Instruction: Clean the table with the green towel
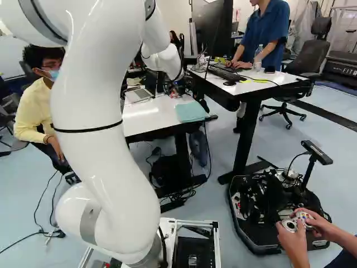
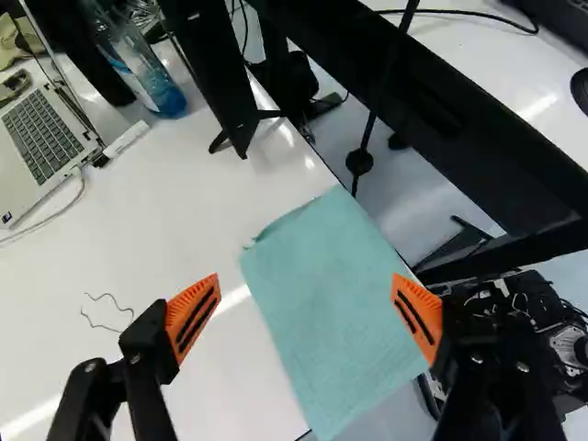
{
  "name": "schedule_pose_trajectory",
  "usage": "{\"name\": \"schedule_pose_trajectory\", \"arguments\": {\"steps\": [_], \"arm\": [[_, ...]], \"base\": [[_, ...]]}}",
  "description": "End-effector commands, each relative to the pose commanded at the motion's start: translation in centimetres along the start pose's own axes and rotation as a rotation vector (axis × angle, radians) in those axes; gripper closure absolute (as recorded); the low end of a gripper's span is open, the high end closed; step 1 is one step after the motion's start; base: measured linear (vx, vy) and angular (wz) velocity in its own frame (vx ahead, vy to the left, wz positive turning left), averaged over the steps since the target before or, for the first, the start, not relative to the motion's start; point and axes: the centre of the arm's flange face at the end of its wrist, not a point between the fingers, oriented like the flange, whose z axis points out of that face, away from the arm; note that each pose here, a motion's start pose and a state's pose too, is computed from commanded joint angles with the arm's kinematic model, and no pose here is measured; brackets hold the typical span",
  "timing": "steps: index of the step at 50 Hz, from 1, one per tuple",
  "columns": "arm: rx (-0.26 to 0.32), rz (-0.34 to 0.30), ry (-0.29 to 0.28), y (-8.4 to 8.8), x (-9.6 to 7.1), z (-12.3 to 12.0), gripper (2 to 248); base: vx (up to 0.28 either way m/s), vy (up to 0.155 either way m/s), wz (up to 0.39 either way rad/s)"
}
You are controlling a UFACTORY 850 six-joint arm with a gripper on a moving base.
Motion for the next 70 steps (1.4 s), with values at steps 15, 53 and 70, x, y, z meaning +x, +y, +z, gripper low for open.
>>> {"name": "schedule_pose_trajectory", "arguments": {"steps": [15, 53, 70], "arm": [[0.003, -0.005, 0.006, -0.3, 1.3, 1.7, 3], [-0.012, 0.007, -0.02, 0.9, -0.7, 5.7, 3], [-0.016, 0.008, 0.009, 1.0, -1.2, 7.8, 3]], "base": [[0.0, 0.0, 0.0], [0.0, 0.0, 0.0], [0.0, 0.0, 0.0]]}}
